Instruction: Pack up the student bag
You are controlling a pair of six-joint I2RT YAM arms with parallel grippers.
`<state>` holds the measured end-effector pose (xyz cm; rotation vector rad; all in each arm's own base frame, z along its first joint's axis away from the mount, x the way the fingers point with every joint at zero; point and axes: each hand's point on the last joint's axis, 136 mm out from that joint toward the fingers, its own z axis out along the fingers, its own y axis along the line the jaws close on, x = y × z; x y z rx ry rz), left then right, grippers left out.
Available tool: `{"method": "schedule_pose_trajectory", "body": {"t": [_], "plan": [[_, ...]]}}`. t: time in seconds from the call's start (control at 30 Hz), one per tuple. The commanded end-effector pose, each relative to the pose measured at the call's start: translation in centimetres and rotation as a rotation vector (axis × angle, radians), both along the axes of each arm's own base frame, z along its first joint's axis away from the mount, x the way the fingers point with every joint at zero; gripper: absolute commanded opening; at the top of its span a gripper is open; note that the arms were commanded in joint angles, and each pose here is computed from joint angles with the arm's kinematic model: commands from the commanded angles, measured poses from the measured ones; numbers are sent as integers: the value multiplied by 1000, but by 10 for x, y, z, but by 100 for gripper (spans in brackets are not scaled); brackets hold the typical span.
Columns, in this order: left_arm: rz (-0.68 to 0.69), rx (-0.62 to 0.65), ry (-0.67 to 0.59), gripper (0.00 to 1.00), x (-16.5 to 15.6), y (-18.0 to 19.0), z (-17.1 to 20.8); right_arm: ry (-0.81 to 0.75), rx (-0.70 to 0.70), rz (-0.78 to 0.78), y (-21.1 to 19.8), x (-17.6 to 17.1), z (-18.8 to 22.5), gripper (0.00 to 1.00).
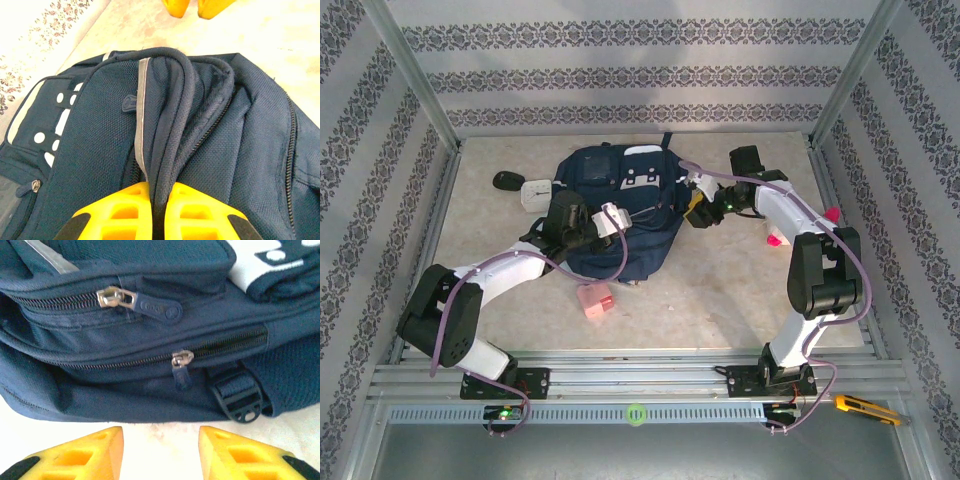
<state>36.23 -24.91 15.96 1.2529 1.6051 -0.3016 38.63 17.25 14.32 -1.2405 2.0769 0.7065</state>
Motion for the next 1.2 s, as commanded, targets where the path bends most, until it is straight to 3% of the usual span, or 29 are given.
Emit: {"method": "schedule_pose_trajectory", "body": {"t": [0.0, 0.47, 0.63, 0.8, 1.17], "plan": [[-92, -192, -165, 0, -4, -16, 69, -69, 70, 115, 21, -4, 0, 46], [-113, -270, -171, 0, -1, -18, 88, -62, 116, 99, 31, 20, -26, 45], [-116, -275, -168, 0, -3, -18, 90, -99, 158, 102, 34, 24, -23, 33], [-97, -271, -164, 0, 0, -16, 88, -118, 201, 90, 32, 24, -14, 1], [130, -141, -192, 0, 34, 9, 77, -8, 260, 71, 27, -1, 8, 0]]}}
